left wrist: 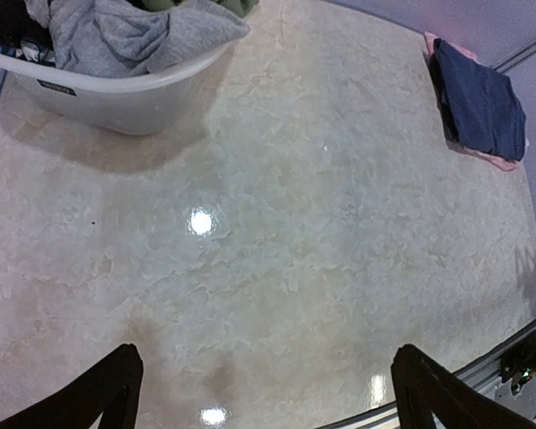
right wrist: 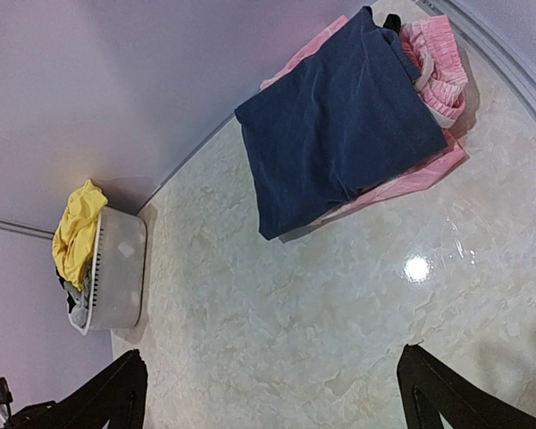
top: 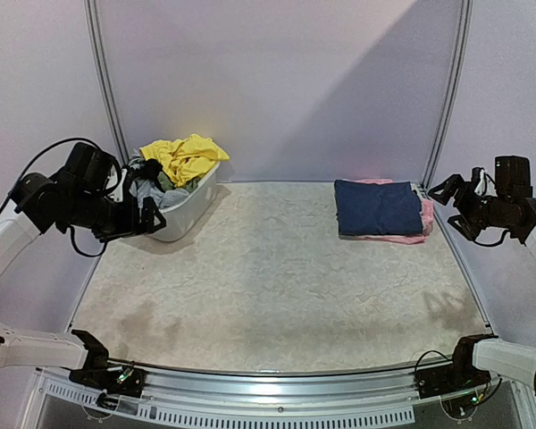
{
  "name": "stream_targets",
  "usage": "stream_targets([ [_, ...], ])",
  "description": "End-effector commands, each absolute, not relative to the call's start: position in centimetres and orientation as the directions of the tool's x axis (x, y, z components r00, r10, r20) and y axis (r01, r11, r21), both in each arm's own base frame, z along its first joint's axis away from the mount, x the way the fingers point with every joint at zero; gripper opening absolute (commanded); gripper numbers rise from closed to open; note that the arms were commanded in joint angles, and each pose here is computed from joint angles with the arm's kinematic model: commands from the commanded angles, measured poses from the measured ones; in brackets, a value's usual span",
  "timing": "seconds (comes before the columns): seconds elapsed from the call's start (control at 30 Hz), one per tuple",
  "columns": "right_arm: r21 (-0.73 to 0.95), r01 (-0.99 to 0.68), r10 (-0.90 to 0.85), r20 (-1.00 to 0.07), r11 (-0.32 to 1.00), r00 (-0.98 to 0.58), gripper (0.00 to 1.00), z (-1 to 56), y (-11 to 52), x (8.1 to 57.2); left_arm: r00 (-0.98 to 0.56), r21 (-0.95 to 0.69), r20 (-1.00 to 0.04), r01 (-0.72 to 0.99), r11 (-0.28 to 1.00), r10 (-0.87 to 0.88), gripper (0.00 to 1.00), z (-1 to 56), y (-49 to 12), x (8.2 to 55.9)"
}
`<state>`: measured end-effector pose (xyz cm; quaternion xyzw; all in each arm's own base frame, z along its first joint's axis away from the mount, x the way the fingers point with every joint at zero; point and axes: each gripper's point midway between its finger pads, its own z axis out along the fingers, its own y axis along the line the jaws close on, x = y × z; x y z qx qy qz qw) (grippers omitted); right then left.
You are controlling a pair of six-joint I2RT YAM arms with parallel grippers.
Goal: Fold and stack the mixed laundry pile
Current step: Pick up the crumpled shorts and place them in the bin.
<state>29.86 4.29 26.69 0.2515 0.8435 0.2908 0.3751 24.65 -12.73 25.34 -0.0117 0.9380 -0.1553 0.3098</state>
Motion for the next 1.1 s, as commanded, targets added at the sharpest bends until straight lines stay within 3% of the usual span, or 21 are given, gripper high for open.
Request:
stream_targets([
  [0.0, 0.661, 0.21, 0.62, -0.478, 0.72, -0.622, 0.99, 26.9, 4.3, 30.1, -0.743, -0.281, -0.651, 0.048, 0.958, -0.154, 1.0, 27.9, -13.0, 27.5],
  [0.27, 0.56, 0.299, 0.579, -0.429, 0.773, -0.694, 0.99, 25.0, 3.3, 30.2, -0.66, -0.224, -0.72, -0.074, 0.972, -0.216, 1.0, 30.0, -12.3, 32.1],
  [0.5, 0.561, 0.26, 0.535, -0.406, 0.786, -0.741, 0.99, 23.3, 4.1, 30.1, -0.642, -0.148, -0.726, -0.208, 0.967, -0.249, 0.98, 32.4, -10.4, 36.3],
  [1.07, 0.612, 0.229, 0.515, -0.344, 0.757, -0.785, 0.99, 22.9, 5.6, 30.8, -0.65, -0.149, -0.695, -0.289, 0.946, -0.308, 0.78, 29.8, -8.5, 49.6],
])
